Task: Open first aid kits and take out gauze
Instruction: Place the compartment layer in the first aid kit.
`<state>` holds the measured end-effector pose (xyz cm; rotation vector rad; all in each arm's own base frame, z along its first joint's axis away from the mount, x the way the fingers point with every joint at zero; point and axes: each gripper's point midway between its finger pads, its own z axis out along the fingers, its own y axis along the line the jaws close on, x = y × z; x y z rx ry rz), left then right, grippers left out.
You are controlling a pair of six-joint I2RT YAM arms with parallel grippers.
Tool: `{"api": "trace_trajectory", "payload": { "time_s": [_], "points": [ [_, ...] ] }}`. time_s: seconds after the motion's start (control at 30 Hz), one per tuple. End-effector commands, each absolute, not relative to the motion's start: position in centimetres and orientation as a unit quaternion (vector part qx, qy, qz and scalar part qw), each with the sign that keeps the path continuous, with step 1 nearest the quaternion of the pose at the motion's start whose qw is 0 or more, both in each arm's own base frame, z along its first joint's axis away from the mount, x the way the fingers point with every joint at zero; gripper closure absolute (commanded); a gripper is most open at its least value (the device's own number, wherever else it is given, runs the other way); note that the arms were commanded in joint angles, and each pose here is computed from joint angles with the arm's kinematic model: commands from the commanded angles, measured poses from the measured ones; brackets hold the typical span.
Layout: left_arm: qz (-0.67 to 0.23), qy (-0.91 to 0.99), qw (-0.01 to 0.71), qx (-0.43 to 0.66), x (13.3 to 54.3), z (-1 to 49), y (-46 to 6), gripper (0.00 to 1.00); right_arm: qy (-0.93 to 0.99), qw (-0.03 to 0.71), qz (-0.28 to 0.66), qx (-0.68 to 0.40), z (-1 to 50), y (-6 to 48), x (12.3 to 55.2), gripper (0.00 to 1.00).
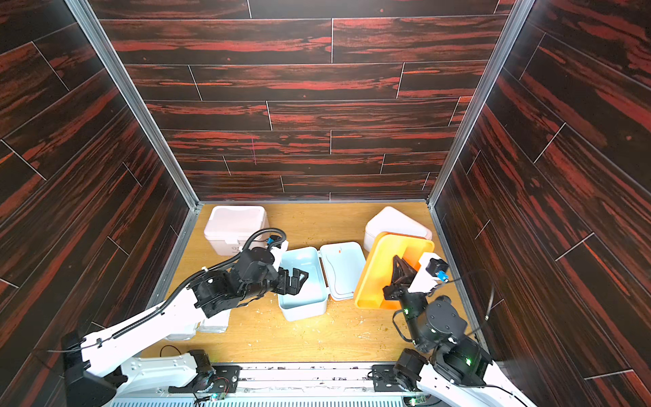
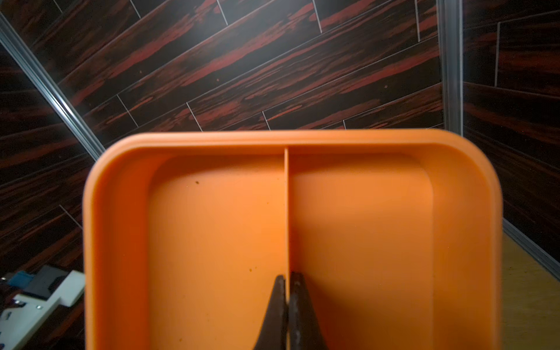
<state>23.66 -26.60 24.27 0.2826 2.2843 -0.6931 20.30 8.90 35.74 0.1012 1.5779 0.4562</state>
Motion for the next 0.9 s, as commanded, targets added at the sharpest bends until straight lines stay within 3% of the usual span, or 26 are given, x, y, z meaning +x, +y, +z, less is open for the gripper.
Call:
{"api": "trace_trajectory", "payload": {
  "time_s": [0.0, 0.2, 0.5, 0.87],
  "points": [
    [-0.282, 0.865, 0.408, 0.073, 23.7, 25.8, -24.7, 0.0, 0.722, 0.655, 0.225, 0.001, 36.1, 12.3, 21.0, 1.0],
    [-0.288, 0.832, 0.474, -0.001, 23.2, 25.7, -20.2, 0.0, 0.795, 0.564, 0.21, -0.072, 32.9, 19.3, 23.5, 1.0],
    [-0.286, 0.821, 0.492, -0.042, 21.8, 23.8, -16.7, 0.0, 0.882, 0.41, 0.19, -0.137, 26.4, 28.1, 26.3, 1.0],
    [-0.275, 0.817, 0.504, -0.049, 21.2, 23.6, -15.1, 0.0, 0.949, 0.283, 0.092, -0.102, 19.7, 32.1, 29.3, 1.0]
  ]
}}
